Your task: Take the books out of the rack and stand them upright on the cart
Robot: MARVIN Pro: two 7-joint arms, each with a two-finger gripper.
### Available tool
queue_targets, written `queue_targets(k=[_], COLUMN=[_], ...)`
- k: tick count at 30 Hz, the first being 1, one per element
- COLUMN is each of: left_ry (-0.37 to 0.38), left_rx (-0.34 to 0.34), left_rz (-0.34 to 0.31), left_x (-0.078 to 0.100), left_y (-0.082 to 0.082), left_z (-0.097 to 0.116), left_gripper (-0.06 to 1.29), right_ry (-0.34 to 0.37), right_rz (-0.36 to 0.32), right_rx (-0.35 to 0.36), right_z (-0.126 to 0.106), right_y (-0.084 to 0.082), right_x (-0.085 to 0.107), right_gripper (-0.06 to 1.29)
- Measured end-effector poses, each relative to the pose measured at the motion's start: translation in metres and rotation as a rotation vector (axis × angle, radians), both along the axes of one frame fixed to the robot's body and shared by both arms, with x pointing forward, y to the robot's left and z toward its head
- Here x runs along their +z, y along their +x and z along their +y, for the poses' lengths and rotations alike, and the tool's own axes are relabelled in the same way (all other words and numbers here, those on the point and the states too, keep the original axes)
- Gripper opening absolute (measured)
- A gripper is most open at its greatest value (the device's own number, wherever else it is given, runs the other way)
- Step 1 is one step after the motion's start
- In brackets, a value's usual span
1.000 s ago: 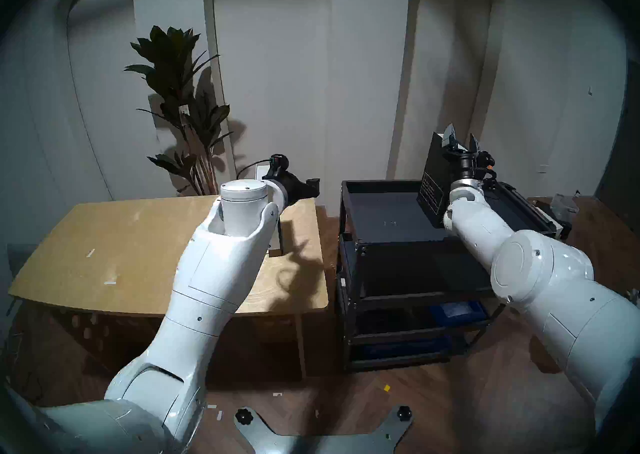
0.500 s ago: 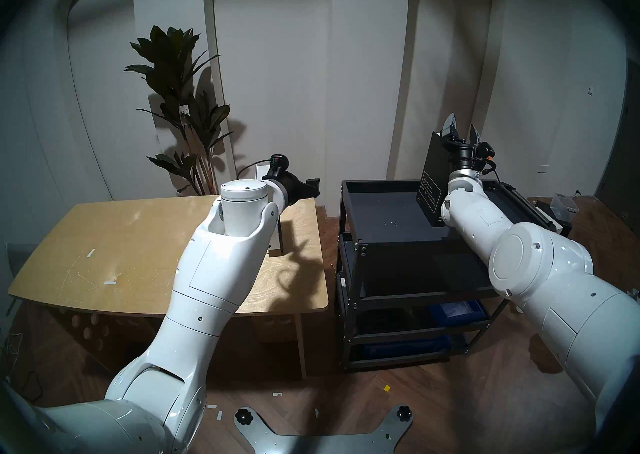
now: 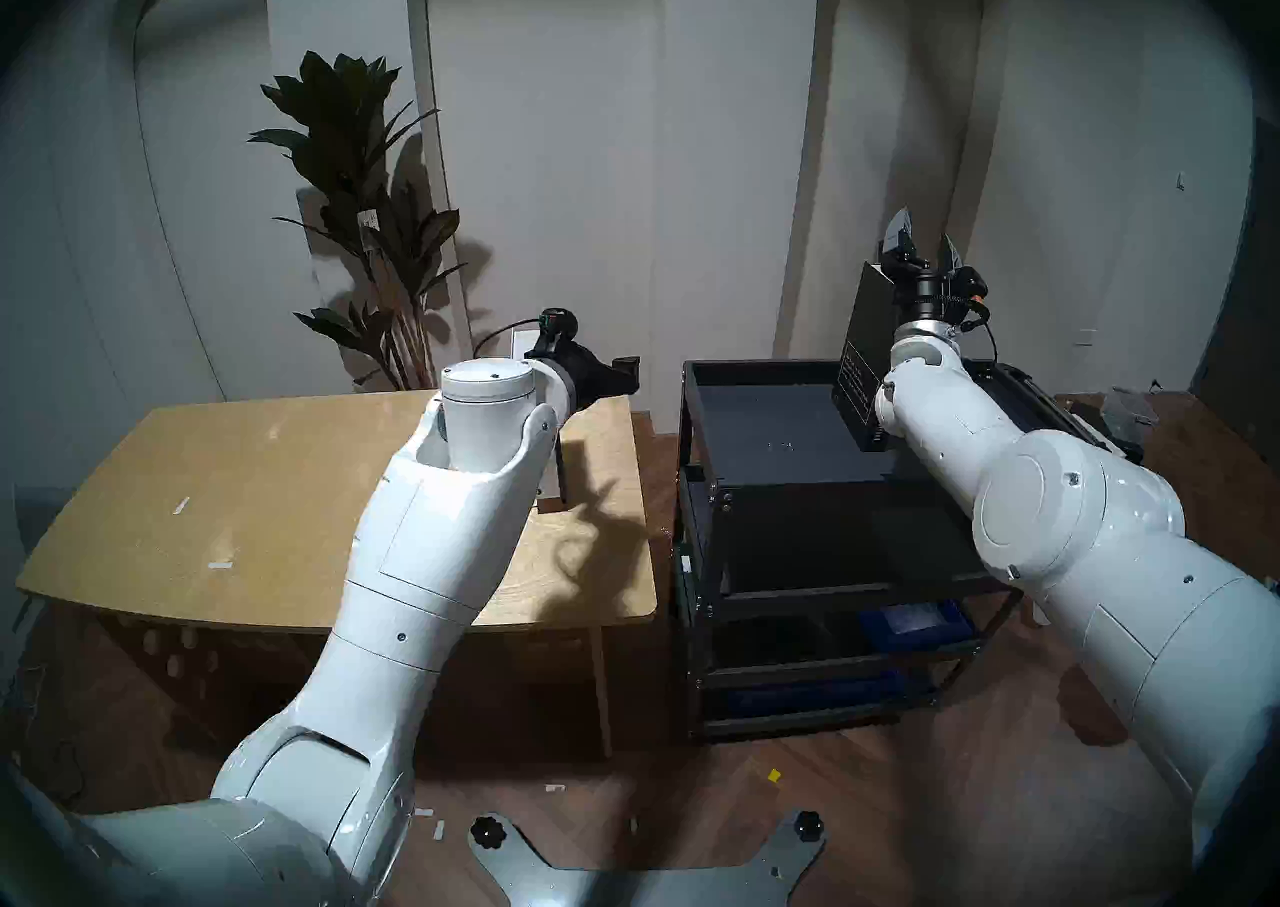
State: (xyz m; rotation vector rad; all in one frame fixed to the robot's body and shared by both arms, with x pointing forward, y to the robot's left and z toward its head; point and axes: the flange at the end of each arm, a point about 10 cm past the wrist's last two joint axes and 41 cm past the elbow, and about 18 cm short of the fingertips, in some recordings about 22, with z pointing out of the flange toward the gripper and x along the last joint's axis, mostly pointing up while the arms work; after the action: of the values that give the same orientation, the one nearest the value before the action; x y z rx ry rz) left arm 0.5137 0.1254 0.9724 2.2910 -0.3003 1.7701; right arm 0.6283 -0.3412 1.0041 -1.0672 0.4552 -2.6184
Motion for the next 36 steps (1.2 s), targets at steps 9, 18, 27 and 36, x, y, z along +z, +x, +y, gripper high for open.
queue_targets(k=[9,18,27,36], left_ry=[0.000,0.000,0.000,0.015], left_rx=[-0.001,0.005,0.027,0.077], left_rz=[0.000,-0.002,-0.010,-0.020], left_x=[0.000,0.001,0.004,0.008], left_y=[0.000,0.001,0.003,0.008], left_z=[0.000,0.003,0.012,0.035], left_gripper=[1.23,1.23,1.23,1.23], right_ry=[0.009,0.004,-0.013,-0.035], right_rz=[-0.020,-0.061,-0.119,-0.173], right_rx=[0.004,0.011,0.026,0.049], right_z=[0.007,0.014,0.025,0.041], right_y=[0.004,0.009,0.013,0.017], right_x=[0.015,0.040,0.073,0.106], right_gripper=[1.21,1.21,1.21,1.21])
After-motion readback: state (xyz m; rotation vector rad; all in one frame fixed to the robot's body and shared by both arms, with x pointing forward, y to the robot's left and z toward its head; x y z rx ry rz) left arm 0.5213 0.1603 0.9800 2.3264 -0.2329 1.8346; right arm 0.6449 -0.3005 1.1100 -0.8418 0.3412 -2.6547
